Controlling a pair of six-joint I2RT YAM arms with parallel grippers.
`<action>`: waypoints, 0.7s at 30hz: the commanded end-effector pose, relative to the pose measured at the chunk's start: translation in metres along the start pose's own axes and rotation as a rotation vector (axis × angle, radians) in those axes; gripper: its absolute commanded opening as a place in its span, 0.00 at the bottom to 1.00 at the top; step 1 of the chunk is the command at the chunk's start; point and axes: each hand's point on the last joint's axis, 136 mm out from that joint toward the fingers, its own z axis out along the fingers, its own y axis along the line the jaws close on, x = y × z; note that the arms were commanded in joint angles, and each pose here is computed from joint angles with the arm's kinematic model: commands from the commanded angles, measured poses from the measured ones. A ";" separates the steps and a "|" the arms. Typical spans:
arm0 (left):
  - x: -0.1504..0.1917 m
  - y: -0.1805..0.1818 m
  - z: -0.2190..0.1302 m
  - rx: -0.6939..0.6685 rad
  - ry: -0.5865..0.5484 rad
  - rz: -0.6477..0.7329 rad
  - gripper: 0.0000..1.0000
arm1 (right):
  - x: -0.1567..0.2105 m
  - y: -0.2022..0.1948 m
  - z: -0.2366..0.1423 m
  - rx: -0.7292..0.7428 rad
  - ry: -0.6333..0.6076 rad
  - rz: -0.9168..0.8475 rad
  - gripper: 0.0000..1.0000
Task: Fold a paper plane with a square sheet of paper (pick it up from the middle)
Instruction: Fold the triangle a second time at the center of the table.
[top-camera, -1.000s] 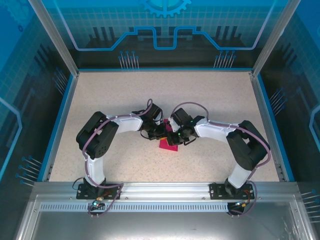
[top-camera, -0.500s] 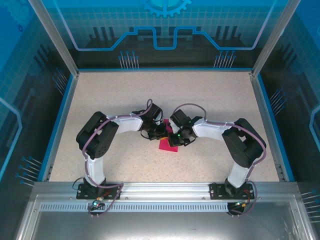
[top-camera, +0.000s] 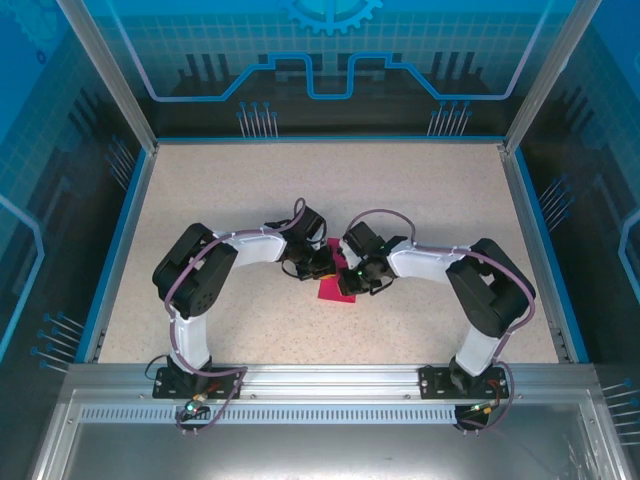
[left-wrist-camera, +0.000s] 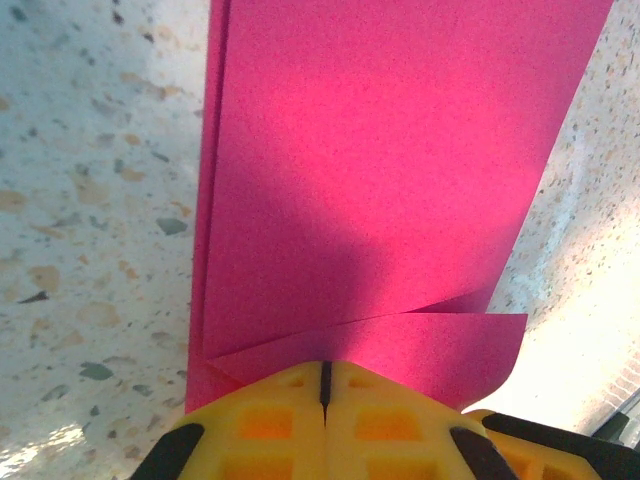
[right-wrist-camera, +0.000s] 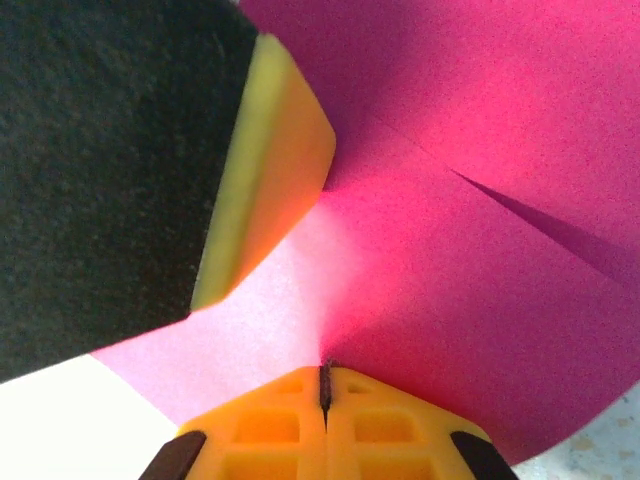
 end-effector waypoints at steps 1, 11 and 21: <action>0.020 0.065 0.014 -0.238 0.048 -0.109 0.01 | 0.037 -0.012 0.000 0.020 0.110 0.022 0.00; 0.021 0.066 0.015 -0.239 0.050 -0.109 0.01 | 0.058 -0.019 -0.006 0.033 0.144 0.023 0.00; 0.021 0.064 0.014 -0.232 0.051 -0.106 0.01 | 0.070 -0.024 -0.010 0.045 0.161 0.037 0.00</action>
